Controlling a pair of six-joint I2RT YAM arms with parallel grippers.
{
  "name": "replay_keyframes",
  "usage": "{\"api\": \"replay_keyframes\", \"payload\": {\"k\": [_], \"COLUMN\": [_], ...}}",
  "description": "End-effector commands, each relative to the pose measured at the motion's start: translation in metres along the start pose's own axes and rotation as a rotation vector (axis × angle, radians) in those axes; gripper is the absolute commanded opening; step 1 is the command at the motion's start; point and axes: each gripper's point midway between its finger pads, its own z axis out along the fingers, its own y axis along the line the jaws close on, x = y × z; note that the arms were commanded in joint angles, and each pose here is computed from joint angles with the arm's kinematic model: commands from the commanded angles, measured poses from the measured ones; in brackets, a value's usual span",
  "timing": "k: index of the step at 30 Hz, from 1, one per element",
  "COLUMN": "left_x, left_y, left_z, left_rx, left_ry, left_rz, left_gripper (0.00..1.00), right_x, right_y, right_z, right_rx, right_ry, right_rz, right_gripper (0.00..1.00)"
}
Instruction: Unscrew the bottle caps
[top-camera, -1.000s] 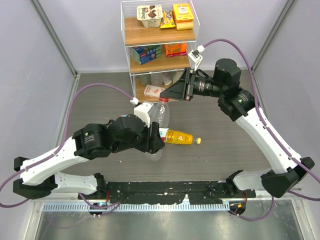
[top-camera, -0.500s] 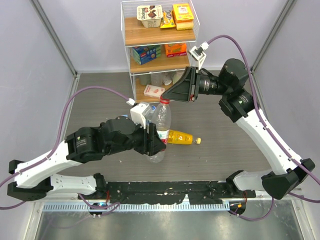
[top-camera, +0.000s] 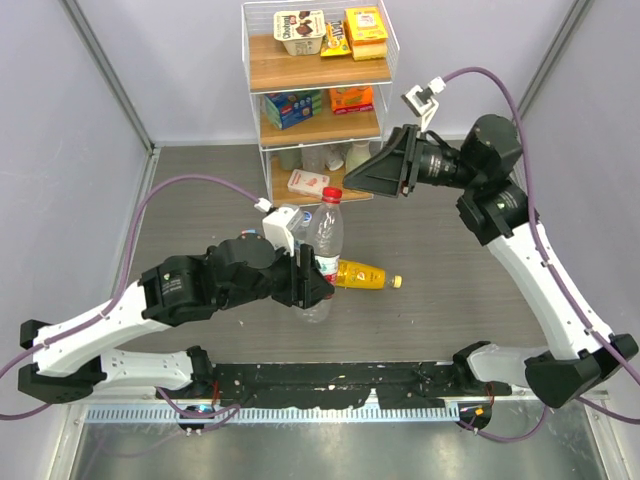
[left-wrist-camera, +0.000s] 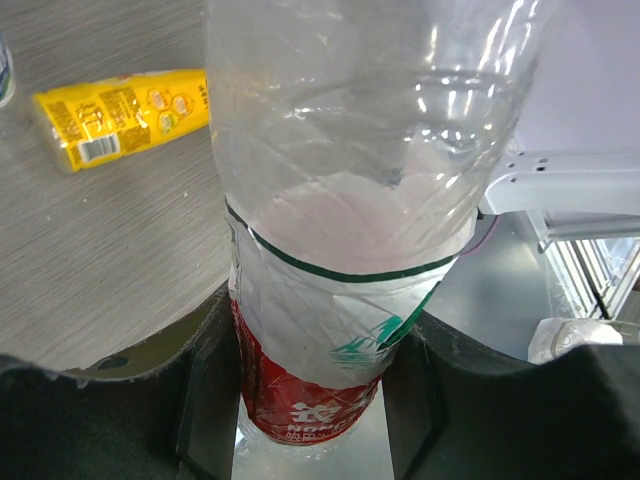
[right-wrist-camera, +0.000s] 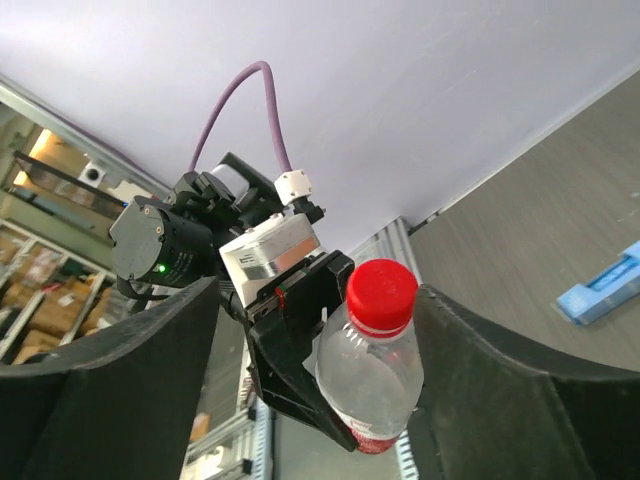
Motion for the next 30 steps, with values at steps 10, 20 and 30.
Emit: {"api": "replay_keyframes", "payload": {"k": [10, 20, 30], "left_x": [-0.002, 0.004, 0.008], "left_y": [0.012, 0.034, 0.054], "left_z": [0.003, 0.008, 0.023], "left_rx": [-0.067, -0.226, -0.416], "left_ry": [-0.012, 0.062, 0.171], "left_rz": [-0.007, 0.050, 0.168], "left_gripper": [0.00, 0.00, 0.00], "right_x": [-0.026, -0.032, -0.014], "right_y": [-0.022, -0.095, -0.094], "right_z": [-0.020, -0.051, -0.032], "right_rx": [0.295, 0.834, 0.909], "right_ry": [-0.092, -0.073, -0.064], "right_rz": [-0.039, 0.165, 0.223], "right_gripper": [1.00, 1.00, 1.00]}}
